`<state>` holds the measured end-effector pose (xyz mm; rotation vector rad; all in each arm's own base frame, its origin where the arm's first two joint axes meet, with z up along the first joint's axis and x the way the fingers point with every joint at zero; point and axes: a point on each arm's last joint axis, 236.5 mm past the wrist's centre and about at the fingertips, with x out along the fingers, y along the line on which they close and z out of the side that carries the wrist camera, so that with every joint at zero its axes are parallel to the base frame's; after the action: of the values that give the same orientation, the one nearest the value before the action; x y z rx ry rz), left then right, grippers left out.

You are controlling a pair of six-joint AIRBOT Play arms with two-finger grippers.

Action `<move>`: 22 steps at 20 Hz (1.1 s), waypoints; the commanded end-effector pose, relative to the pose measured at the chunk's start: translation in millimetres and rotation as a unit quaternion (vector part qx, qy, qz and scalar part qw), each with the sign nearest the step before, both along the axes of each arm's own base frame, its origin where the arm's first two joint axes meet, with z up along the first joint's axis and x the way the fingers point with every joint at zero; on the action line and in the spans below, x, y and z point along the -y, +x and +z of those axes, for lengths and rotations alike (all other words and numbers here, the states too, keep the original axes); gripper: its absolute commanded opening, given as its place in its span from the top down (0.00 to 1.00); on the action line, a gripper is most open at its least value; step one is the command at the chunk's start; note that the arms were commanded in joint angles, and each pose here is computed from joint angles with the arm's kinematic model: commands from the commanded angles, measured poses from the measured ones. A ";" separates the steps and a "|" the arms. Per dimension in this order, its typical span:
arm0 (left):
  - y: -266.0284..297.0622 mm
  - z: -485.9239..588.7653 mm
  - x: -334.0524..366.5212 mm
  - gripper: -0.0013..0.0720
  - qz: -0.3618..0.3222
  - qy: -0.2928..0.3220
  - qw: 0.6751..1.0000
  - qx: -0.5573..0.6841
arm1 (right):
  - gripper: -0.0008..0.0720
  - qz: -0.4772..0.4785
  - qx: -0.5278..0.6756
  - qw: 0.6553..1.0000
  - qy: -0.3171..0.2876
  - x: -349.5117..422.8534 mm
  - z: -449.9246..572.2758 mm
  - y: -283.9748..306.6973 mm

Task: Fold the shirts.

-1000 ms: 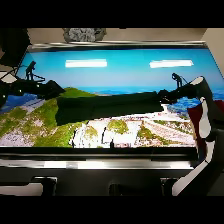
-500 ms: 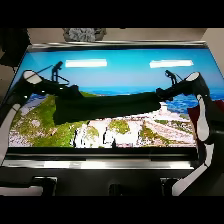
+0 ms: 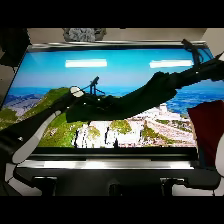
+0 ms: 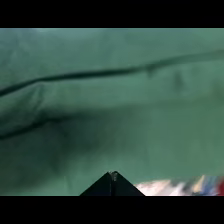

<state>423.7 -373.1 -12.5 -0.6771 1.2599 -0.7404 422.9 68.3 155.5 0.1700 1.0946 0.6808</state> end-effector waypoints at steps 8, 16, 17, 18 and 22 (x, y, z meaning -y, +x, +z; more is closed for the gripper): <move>-8.9 -22.5 95.7 0.94 0.083 -0.123 0.987 -0.066 | 0.93 -0.030 0.065 0.997 -0.012 -5.6 73.5 -42.5; 69.9 133.6 -155.7 0.94 0.113 0.103 0.964 0.216 | 0.93 0.056 0.090 0.993 0.040 -148.3 25.8 15.5; 70.2 157.3 -184.9 0.94 0.131 0.117 0.955 0.239 | 0.93 0.071 0.085 0.992 0.053 -178.3 12.9 18.5; 67.7 180.2 -212.6 0.94 0.151 0.127 0.946 0.257 | 0.93 0.084 0.076 0.991 0.068 -208.6 -2.9 20.2; 43.2 261.0 -288.7 0.94 0.224 0.137 0.911 0.318 | 0.93 0.099 0.004 0.989 0.108 -285.4 -74.9 19.0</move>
<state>486.3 -146.2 199.7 -0.4673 0.6666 -0.4506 440.8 296.0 124.3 0.1706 0.9936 0.9402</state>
